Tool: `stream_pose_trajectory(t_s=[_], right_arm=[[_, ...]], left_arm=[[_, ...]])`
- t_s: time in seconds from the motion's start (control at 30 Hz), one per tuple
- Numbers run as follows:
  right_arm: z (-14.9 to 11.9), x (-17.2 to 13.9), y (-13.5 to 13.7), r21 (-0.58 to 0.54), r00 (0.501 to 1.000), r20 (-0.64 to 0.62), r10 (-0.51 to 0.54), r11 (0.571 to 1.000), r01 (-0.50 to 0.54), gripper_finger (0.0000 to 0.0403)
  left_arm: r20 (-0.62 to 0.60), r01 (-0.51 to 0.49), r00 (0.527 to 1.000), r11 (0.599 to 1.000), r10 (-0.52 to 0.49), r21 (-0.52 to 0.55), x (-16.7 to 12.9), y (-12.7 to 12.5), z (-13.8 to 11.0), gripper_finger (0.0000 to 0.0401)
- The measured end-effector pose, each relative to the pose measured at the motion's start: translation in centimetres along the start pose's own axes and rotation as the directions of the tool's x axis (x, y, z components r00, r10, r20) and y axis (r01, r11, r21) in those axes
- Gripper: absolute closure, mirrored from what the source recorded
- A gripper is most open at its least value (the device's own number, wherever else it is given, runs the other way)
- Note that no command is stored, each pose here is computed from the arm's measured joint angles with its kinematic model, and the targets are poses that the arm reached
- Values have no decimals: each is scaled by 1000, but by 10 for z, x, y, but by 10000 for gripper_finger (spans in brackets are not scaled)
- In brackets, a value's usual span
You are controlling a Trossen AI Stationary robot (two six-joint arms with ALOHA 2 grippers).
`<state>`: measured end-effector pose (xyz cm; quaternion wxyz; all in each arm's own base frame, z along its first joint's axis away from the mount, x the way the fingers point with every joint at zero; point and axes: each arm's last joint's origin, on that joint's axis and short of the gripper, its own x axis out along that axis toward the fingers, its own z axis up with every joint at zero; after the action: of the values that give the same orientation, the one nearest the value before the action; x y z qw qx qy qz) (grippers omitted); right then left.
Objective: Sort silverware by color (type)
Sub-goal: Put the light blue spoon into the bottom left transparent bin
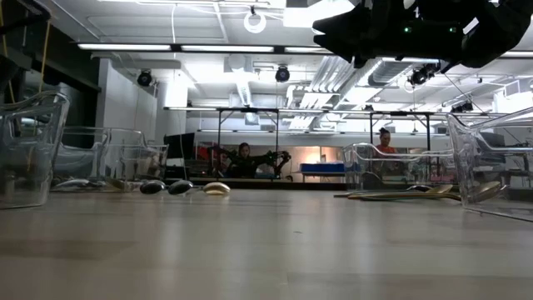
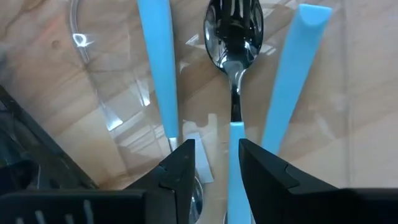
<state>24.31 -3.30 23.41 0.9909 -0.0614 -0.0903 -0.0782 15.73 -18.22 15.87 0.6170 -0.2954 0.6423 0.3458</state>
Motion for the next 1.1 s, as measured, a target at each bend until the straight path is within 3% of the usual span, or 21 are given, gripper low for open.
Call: stream_pose_trajectory(t_s=[0.23,0.47,0.6,0.73,0.83,0.9,1.0,1.1], right_arm=[[0,0,0,0,1000,0,1,1000,-1,160],[0,0,0,0,1000,0,1,1000,-1,160],[0,0,0,-1,1000,1,6,1000,-6,160],[0,0,0,-1,1000,1,6,1000,-6,160],[0,0,0,-1,1000,0,5,1000,-5,160],[0,0,0,-1,1000,0,4,1000,-4,160],[0,0,0,0,1000,0,4,1000,-4,160],[0,0,0,0,1000,0,4,1000,-4,160]], left_arm=[[-85,66,995,995,-61,69,-16,3,14,286],[-64,314,949,944,-308,103,-68,18,30,286],[71,485,861,857,-503,176,-111,33,38,286],[265,565,706,747,-657,350,-154,51,46,286],[419,488,567,699,-709,522,-177,62,51,286],[519,382,470,694,-714,610,-187,67,55,286],[662,166,359,743,-658,648,-195,73,59,286],[796,-26,273,823,-541,568,-194,75,64,286]])
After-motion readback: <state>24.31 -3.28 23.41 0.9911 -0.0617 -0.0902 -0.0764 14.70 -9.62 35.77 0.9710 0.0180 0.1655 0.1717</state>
